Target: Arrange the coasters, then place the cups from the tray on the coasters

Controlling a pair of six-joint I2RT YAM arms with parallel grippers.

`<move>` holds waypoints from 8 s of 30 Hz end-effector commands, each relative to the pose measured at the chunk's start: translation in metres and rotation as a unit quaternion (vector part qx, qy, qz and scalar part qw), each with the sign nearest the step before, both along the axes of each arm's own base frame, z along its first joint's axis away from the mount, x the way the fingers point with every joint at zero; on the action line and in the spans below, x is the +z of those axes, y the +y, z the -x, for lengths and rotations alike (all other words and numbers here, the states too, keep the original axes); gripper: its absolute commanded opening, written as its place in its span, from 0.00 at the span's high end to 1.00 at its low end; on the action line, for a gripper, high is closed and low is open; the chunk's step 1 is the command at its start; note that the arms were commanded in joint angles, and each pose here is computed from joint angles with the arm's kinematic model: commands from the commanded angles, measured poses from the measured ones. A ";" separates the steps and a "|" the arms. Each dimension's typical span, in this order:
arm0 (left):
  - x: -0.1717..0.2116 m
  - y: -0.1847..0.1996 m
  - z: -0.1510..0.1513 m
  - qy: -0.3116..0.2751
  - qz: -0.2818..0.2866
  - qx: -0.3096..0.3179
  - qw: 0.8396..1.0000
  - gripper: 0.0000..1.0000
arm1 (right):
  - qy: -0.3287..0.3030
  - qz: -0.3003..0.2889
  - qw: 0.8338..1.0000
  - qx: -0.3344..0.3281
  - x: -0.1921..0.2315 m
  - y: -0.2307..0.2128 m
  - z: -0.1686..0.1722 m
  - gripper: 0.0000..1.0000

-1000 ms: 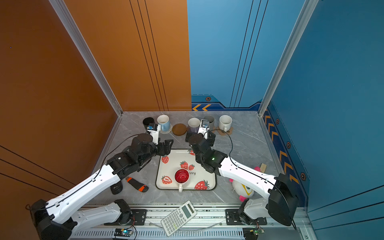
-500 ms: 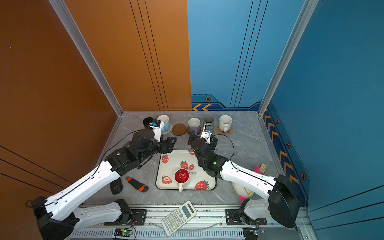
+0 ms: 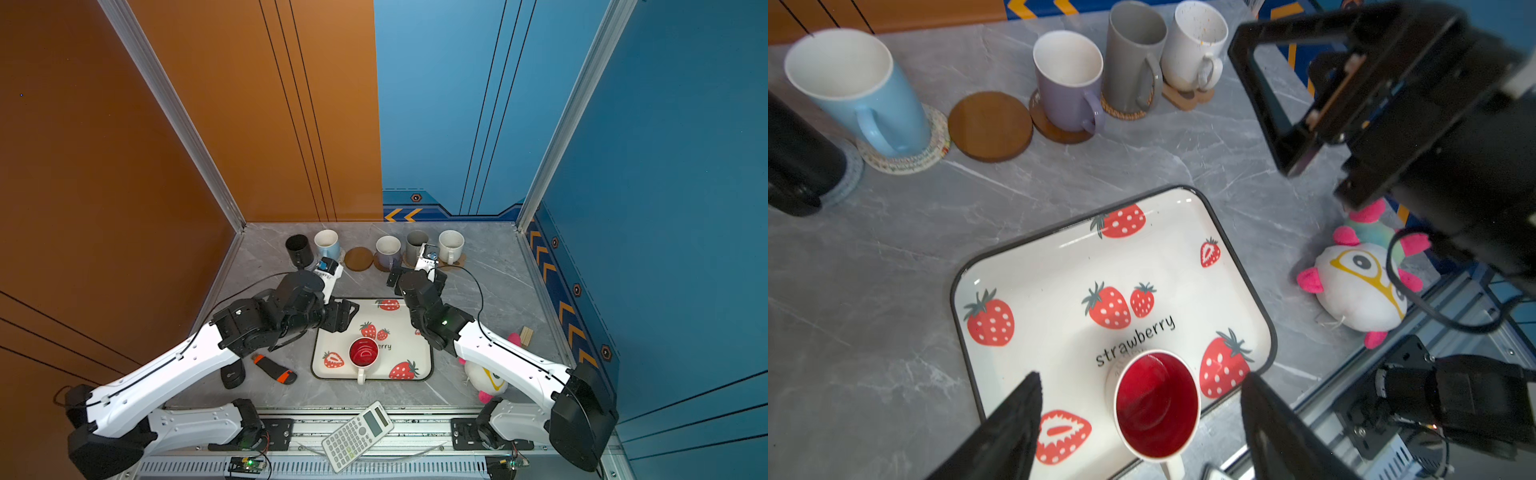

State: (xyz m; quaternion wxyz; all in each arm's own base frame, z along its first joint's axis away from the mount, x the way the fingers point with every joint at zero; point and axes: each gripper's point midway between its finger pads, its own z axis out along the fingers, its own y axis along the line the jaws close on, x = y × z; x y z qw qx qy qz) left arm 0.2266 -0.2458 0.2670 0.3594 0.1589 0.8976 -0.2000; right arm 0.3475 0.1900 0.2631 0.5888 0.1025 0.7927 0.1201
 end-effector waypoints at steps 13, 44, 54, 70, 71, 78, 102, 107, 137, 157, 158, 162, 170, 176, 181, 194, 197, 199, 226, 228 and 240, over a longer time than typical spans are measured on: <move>-0.077 0.006 0.081 0.144 -0.085 -0.013 0.986 0.26 | 0.053 -0.035 0.998 0.025 -0.024 -0.011 0.003 0.01; -0.118 -0.014 0.148 0.196 -0.155 -0.052 0.967 0.26 | 0.066 -0.063 0.995 0.041 -0.028 -0.008 0.002 0.03; -0.128 -0.022 0.154 0.208 -0.174 -0.056 0.961 0.25 | 0.065 -0.066 0.995 0.042 -0.026 -0.010 0.005 0.03; -0.146 -0.032 0.156 0.217 -0.205 -0.048 0.953 0.22 | 0.065 -0.070 0.994 0.044 -0.028 -0.009 0.004 0.03; -0.146 -0.032 0.155 0.215 -0.205 -0.047 0.954 0.21 | 0.066 -0.069 0.994 0.045 -0.028 -0.009 0.004 0.03; -0.147 -0.033 0.153 0.214 -0.201 -0.048 0.955 0.20 | 0.067 -0.067 0.995 0.042 -0.028 -0.013 0.006 0.04; -0.168 -0.027 0.118 0.154 -0.213 -0.003 0.965 0.36 | 0.068 -0.075 0.994 0.038 -0.031 -0.020 0.007 0.03; -0.174 -0.027 0.116 0.149 -0.226 -0.008 0.963 0.39 | 0.070 -0.079 0.993 0.042 -0.033 -0.017 0.005 0.03; -0.194 -0.022 0.097 0.144 -0.222 0.001 0.964 0.49 | 0.082 -0.083 0.992 0.043 -0.041 -0.018 0.001 0.03; -0.206 -0.023 0.084 0.138 -0.226 -0.001 0.964 0.55 | 0.083 -0.083 0.992 0.043 -0.042 -0.018 0.001 0.03; -0.206 -0.023 0.083 0.139 -0.226 -0.001 0.964 0.56 | 0.084 -0.082 0.992 0.043 -0.042 -0.018 0.001 0.03; -0.208 -0.023 0.081 0.143 -0.224 0.000 0.964 0.57 | 0.083 -0.083 0.992 0.043 -0.042 -0.018 0.001 0.03; -0.212 -0.027 0.080 0.152 -0.218 -0.004 0.964 0.62 | 0.083 -0.083 0.992 0.041 -0.042 -0.019 0.000 0.03; -0.216 -0.026 0.080 0.157 -0.218 -0.001 0.963 0.67 | 0.085 -0.083 0.992 0.043 -0.043 -0.019 0.000 0.03; -0.217 -0.025 0.080 0.159 -0.218 0.000 0.963 0.79 | 0.085 -0.084 0.992 0.042 -0.043 -0.020 0.000 0.03; -0.217 -0.023 0.081 0.160 -0.215 0.008 0.963 1.00 | 0.082 -0.086 0.992 0.040 -0.042 -0.023 0.003 0.03; -0.215 -0.022 0.080 0.157 -0.214 0.010 0.964 1.00 | 0.080 -0.087 0.992 0.040 -0.040 -0.023 0.002 0.03; -0.213 -0.021 0.080 0.154 -0.212 0.011 0.965 1.00 | 0.080 -0.087 0.992 0.040 -0.040 -0.022 0.002 0.03; -0.190 -0.012 0.072 0.117 -0.177 0.041 0.976 1.00 | 0.085 -0.087 0.992 0.042 -0.043 -0.020 0.001 0.03; -0.189 -0.011 0.071 0.115 -0.176 0.042 0.977 1.00 | 0.085 -0.087 0.992 0.042 -0.044 -0.020 0.001 0.03; -0.179 -0.010 0.067 0.100 -0.164 0.049 0.980 1.00 | 0.085 -0.087 0.992 0.043 -0.043 -0.020 0.001 0.03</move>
